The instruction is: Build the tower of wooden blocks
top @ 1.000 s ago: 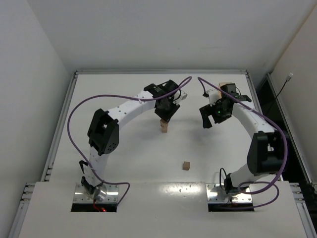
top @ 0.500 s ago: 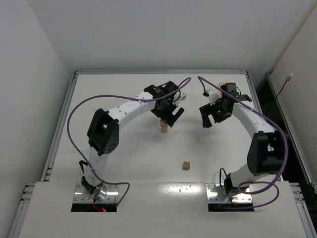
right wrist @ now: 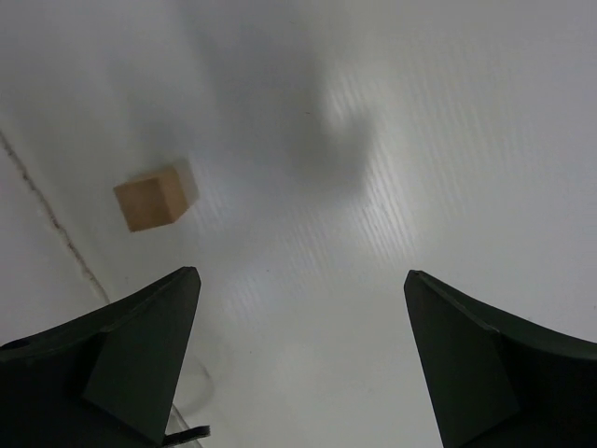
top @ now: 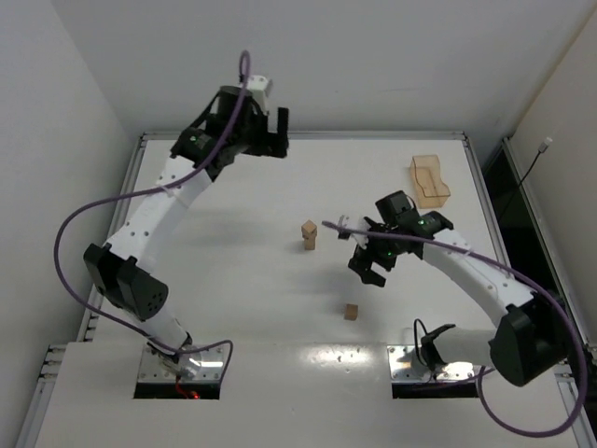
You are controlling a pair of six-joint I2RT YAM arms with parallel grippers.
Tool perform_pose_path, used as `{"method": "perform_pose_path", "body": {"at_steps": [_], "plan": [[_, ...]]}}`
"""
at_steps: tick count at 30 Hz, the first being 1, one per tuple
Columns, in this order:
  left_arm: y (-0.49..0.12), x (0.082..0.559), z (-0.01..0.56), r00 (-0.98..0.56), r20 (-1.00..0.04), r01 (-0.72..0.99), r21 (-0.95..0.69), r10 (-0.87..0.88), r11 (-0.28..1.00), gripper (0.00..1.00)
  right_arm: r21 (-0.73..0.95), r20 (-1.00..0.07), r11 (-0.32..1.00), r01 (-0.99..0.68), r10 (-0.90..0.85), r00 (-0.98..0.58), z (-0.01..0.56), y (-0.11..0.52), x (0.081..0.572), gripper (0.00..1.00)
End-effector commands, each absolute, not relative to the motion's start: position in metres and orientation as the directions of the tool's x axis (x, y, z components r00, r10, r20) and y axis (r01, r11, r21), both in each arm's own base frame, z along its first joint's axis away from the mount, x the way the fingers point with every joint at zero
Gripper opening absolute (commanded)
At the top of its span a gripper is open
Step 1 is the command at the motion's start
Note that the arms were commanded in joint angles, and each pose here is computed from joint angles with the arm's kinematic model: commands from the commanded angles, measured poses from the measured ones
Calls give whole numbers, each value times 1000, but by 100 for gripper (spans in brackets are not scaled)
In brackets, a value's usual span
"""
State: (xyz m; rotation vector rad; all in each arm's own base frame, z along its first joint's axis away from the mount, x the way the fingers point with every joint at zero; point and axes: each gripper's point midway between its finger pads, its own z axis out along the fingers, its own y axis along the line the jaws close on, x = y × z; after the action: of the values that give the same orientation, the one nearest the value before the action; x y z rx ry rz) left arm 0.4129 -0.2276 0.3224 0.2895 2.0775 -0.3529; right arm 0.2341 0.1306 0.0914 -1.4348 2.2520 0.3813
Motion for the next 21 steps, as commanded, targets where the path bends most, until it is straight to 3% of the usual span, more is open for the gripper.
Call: {"method": "perform_pose_path", "body": {"at_steps": [1, 4, 11, 18, 21], "plan": [[-169, 441, 344, -458, -887, 167, -151, -59, 974, 99, -90, -504, 256, -962, -845, -178, 95, 148, 218, 88], [-118, 456, 338, -470, -876, 73, -163, -111, 984, 99, -78, -456, 102, -992, -888, -55, 84, 160, 196, 86], [-36, 468, 322, -481, -856, -76, -174, -189, 982, 99, 92, -425, -92, -991, -904, 45, 70, 184, 149, 83], [-9, 469, 322, -484, -852, -113, -164, -199, 980, 99, 291, -321, -76, -954, -947, -22, 54, 199, 136, 73], [-2, 469, 318, -491, -845, -119, -175, -211, 977, 99, 256, -301, -30, -966, -952, -50, 51, 205, 143, 72]]}}
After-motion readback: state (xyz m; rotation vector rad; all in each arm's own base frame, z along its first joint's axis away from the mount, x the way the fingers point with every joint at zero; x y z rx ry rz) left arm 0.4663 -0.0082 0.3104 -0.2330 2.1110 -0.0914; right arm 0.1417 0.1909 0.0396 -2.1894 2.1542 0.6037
